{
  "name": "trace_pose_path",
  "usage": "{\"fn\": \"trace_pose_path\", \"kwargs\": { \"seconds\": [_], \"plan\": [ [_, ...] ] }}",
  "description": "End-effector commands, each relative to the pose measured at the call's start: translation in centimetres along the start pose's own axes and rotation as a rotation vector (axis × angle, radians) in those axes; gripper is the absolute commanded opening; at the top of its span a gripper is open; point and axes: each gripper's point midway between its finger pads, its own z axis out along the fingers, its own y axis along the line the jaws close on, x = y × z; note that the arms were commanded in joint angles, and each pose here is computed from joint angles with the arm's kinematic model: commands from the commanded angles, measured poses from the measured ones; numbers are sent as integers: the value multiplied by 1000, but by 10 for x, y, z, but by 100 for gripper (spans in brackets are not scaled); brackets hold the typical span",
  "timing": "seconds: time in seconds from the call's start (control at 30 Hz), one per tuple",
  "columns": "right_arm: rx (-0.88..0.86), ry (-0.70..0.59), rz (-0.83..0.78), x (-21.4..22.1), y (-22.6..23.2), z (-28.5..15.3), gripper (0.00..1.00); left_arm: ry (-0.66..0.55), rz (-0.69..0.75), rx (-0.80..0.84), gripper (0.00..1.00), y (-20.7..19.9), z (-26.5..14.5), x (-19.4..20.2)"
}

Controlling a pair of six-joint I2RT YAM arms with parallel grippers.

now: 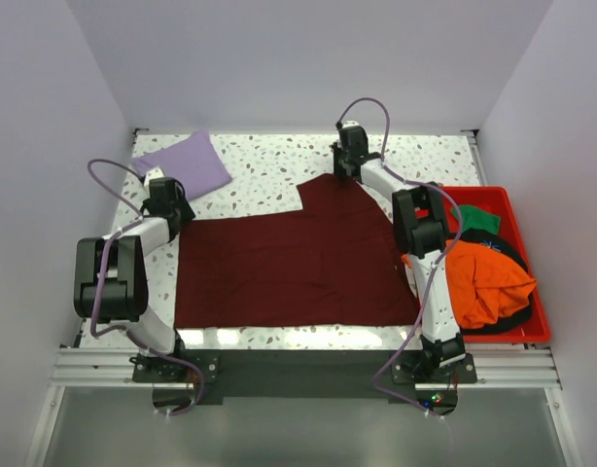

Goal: Fold and stack the t-shirts
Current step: Fold the tshirt

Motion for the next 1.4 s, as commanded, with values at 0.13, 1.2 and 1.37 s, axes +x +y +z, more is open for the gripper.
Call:
{"fn": "trace_pose_path", "kwargs": {
  "seconds": [0.13, 1.2, 1.37],
  "plan": [
    [-24, -19, 21, -13, 4, -21, 20, 30, 32, -18, 52, -3, 16, -4],
    [-35, -35, 42, -22, 5, -41, 19, 119, 84, 30, 0, -10, 25, 19],
    [-30, -36, 49, -29, 5, -44, 9, 108, 73, 69, 0, -18, 23, 14]
  ]
}}
